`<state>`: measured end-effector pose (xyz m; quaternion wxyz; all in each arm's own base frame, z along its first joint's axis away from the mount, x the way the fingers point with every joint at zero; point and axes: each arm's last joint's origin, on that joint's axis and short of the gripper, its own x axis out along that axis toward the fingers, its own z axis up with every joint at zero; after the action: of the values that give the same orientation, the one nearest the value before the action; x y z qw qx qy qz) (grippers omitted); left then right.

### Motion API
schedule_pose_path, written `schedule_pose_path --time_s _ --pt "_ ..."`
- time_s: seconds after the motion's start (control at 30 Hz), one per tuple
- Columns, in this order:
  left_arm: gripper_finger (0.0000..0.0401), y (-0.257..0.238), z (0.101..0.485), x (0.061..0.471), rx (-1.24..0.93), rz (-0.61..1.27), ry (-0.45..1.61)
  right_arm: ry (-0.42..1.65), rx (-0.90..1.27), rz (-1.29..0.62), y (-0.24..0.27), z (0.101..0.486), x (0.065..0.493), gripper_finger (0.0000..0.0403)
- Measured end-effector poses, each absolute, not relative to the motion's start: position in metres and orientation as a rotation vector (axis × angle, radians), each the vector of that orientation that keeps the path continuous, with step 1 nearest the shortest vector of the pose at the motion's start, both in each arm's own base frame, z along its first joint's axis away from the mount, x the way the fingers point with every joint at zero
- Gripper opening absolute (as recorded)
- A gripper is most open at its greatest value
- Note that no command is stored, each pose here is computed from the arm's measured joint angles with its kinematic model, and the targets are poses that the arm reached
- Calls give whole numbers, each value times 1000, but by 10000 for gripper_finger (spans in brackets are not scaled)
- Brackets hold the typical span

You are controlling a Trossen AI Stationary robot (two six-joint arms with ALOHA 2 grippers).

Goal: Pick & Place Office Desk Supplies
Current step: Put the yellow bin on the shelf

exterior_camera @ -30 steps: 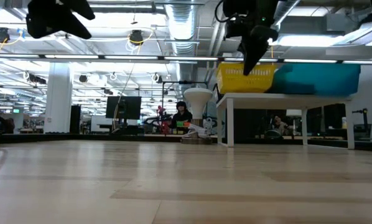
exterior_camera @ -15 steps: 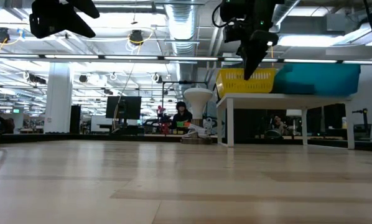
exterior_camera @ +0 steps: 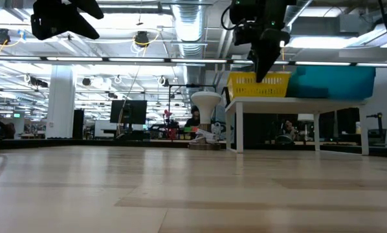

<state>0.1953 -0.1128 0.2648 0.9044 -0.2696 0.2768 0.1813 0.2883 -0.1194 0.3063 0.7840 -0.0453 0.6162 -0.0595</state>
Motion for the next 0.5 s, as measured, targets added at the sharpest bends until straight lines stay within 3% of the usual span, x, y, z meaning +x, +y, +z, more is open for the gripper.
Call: schedule_pose_path --time_s 0.5 --pt "168 -113 265 195 -557 374 572 1364 -155 -176 -115 309 285 76"
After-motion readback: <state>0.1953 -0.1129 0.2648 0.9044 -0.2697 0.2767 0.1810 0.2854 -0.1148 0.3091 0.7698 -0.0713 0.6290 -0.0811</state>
